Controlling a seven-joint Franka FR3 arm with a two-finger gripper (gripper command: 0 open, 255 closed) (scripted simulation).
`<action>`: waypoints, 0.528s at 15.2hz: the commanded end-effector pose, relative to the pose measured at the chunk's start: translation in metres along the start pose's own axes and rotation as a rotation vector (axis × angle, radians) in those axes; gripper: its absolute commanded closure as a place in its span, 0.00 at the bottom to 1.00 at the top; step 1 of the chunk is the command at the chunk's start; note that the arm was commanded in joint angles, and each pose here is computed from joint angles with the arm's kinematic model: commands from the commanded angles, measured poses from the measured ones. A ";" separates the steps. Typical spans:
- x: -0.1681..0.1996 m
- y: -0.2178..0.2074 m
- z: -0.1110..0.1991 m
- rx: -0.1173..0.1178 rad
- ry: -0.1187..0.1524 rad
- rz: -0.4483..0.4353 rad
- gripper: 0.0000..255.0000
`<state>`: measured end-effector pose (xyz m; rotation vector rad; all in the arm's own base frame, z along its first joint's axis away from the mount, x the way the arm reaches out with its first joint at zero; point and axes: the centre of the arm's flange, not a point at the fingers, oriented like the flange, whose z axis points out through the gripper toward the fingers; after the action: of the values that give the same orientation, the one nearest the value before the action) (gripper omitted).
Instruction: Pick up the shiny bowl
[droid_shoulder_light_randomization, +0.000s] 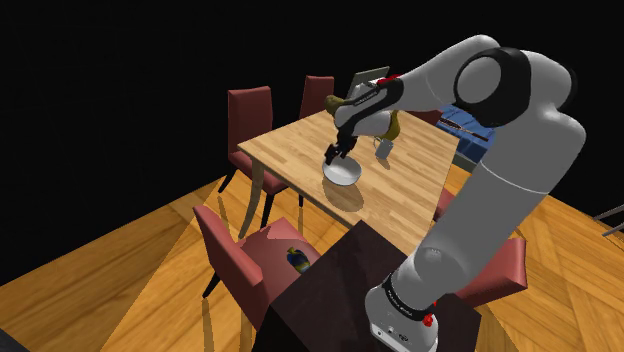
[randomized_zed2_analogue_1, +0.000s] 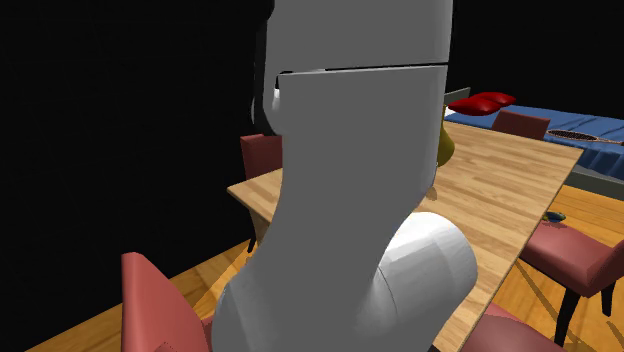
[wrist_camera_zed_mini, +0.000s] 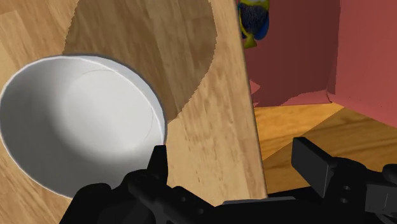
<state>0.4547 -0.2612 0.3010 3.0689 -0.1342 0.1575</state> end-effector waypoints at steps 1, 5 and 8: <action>0.009 0.014 0.022 -0.004 0.000 0.001 0.00; 0.025 0.044 0.062 -0.010 -0.001 0.004 0.00; 0.034 0.062 0.087 -0.013 -0.001 0.006 0.00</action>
<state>0.4903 -0.3235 0.2294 3.0562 -0.1438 0.1538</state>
